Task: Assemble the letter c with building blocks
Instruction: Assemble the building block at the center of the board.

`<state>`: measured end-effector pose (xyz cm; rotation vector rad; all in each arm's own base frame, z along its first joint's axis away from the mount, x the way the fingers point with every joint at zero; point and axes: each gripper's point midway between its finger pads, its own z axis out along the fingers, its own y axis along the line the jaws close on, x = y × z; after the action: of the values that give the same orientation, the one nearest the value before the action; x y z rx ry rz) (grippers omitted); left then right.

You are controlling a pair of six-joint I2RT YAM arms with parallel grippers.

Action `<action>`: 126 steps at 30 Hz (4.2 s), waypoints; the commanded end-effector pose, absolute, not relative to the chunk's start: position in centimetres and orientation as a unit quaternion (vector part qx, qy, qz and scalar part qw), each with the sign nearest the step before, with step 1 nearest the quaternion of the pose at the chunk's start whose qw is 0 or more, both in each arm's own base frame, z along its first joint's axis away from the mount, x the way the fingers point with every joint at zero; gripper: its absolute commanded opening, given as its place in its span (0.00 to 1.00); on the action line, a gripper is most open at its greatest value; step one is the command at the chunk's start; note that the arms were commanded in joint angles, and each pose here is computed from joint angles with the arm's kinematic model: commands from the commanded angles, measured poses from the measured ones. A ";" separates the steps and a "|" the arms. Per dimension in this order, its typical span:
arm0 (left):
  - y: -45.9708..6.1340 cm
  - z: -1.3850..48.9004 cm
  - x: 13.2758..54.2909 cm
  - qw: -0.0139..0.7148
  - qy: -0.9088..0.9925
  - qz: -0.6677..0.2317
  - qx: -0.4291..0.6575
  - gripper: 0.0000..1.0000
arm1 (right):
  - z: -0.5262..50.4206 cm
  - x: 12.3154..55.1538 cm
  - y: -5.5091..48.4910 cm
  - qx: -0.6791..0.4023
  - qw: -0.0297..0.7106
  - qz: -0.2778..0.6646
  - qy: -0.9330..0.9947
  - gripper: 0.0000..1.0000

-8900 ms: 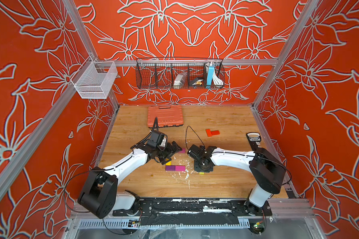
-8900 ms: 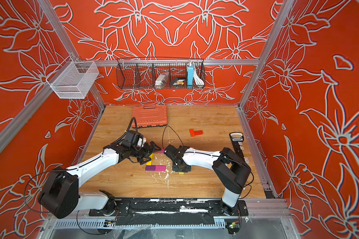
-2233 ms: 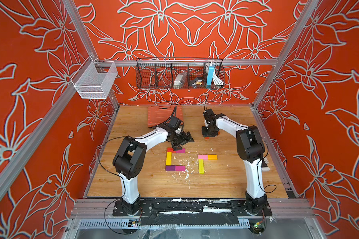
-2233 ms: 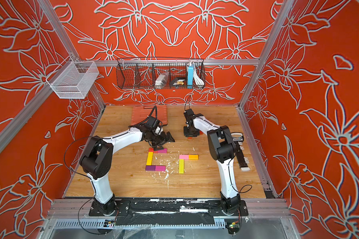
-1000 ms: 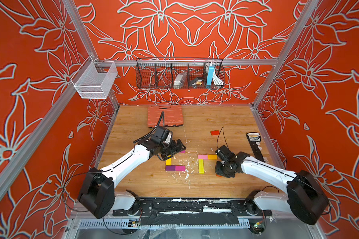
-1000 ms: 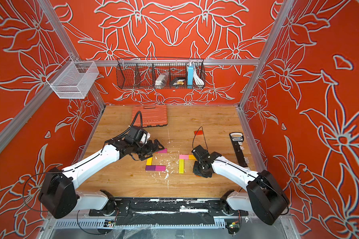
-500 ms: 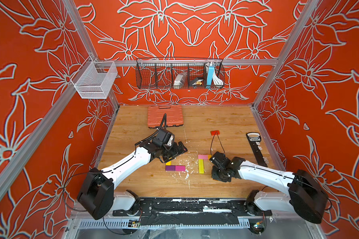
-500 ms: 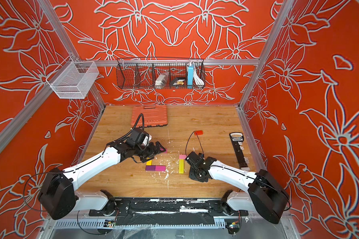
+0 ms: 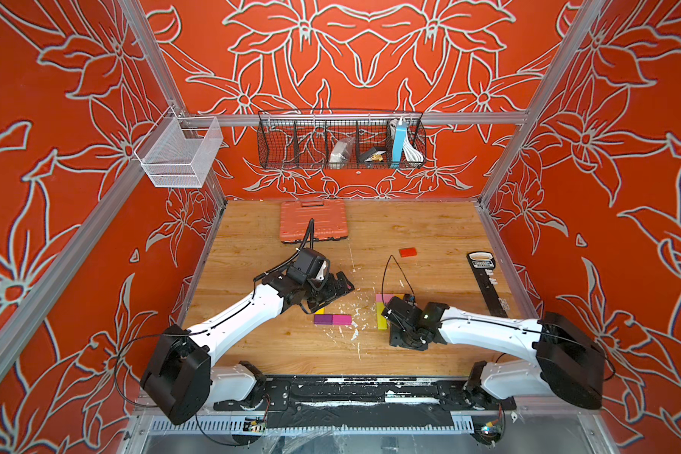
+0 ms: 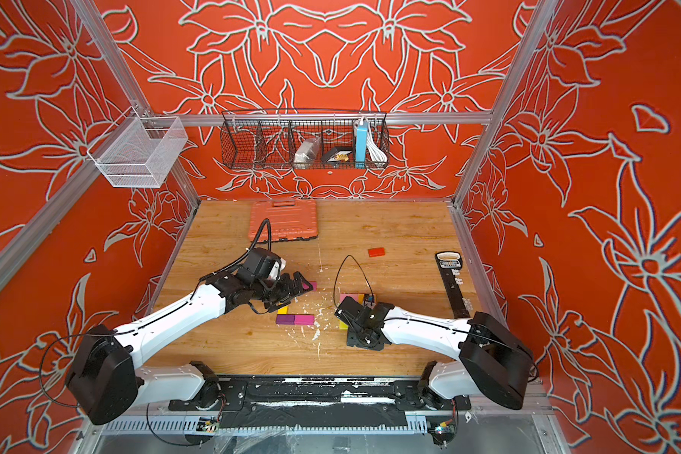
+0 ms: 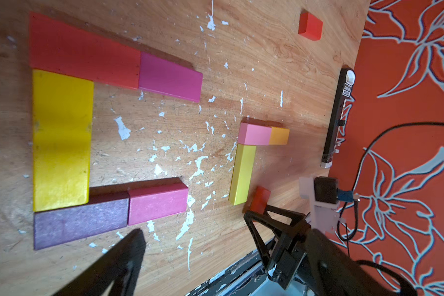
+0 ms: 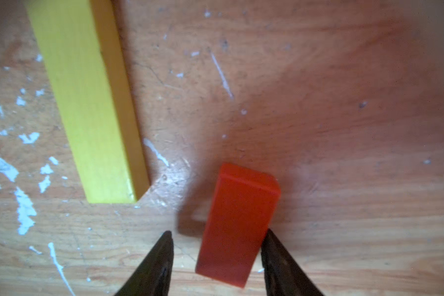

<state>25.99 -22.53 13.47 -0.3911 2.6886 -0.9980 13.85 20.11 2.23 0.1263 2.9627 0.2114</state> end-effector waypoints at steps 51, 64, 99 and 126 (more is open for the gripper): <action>-22.1 13.4 25.8 0.131 0.925 -0.328 -0.138 0.99 | 2.3 16.1 20.3 -0.127 0.097 0.004 0.987 0.85; -22.3 13.3 25.6 0.126 0.925 -0.332 -0.139 0.99 | 2.0 16.1 20.1 -0.120 0.087 -0.003 0.989 0.61; -23.0 9.0 22.4 0.081 0.920 -0.293 -0.246 0.99 | 3.5 15.3 23.1 -0.024 0.117 -0.007 0.993 0.49; -23.5 9.4 22.8 0.085 0.919 -0.300 -0.240 0.99 | 2.6 15.2 22.3 0.009 0.105 -0.042 0.993 0.49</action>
<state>22.61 -23.43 9.25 -0.7149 2.7495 -0.9089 14.92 22.83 2.41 0.0016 2.9491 -0.0636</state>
